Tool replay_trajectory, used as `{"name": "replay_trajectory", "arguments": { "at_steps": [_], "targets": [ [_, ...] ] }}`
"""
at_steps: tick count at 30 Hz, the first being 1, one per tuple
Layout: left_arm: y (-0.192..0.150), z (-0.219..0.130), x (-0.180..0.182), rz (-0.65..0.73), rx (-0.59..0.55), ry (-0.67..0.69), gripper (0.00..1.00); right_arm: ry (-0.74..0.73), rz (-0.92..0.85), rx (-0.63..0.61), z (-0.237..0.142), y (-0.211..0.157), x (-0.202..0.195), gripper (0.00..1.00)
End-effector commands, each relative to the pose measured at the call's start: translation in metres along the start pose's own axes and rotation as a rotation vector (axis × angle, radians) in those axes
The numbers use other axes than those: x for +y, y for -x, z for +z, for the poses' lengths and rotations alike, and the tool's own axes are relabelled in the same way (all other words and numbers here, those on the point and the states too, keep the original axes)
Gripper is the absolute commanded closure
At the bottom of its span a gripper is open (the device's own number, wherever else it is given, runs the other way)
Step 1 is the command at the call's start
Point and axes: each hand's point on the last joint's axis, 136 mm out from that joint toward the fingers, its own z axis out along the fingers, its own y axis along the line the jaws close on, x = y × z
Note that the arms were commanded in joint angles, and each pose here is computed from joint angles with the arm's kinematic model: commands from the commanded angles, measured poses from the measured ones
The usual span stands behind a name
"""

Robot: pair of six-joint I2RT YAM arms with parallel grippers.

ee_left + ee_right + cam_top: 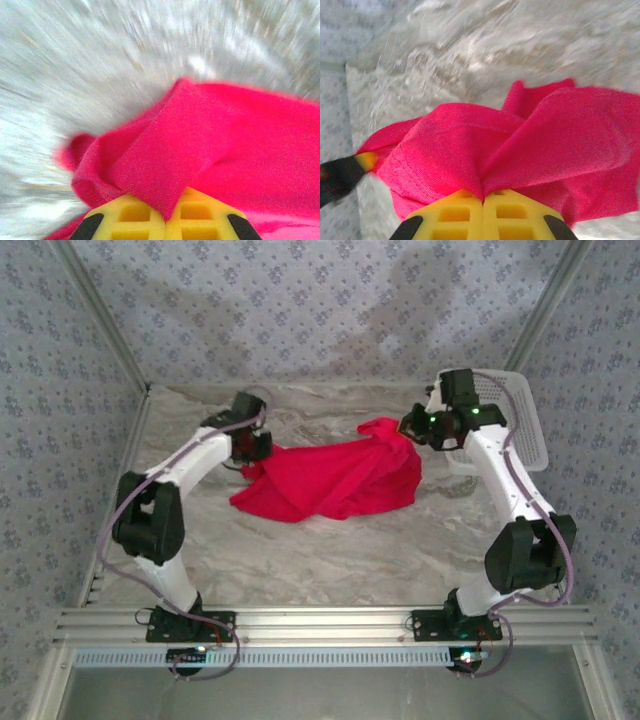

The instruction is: Fold the inside-out t-shirt

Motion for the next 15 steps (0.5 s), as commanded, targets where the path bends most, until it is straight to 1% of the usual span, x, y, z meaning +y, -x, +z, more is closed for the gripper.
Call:
{"name": "replay_trajectory", "arguments": {
  "at_steps": [1,4,5,8,10,12,15],
  "targets": [
    [0.057,-0.115,0.022,0.002,-0.243,0.037,1.00,-0.112,0.024,-0.069,-0.032,0.016,-0.025,1.00],
    [0.072,-0.155,0.022,-0.018,-0.349,-0.009,1.00,-0.078,0.050,-0.110,-0.046,0.025,-0.019,1.00],
    [0.074,-0.163,0.020,-0.021,-0.371,-0.031,1.00,-0.063,0.052,-0.117,-0.049,0.027,-0.015,1.00],
    [0.076,-0.195,0.009,-0.029,-0.435,-0.118,1.00,0.011,0.034,-0.149,-0.066,0.034,0.008,1.00],
    [0.077,-0.224,0.006,-0.032,-0.491,-0.159,1.00,0.100,0.010,-0.166,-0.083,0.034,0.031,1.00],
    [0.077,-0.252,0.002,-0.028,-0.549,-0.202,1.00,0.159,-0.006,-0.187,-0.103,0.031,0.049,1.00],
    [0.073,-0.293,-0.006,-0.006,-0.610,-0.273,1.00,0.243,-0.045,-0.233,-0.142,0.026,0.076,1.00]
  ]
}}
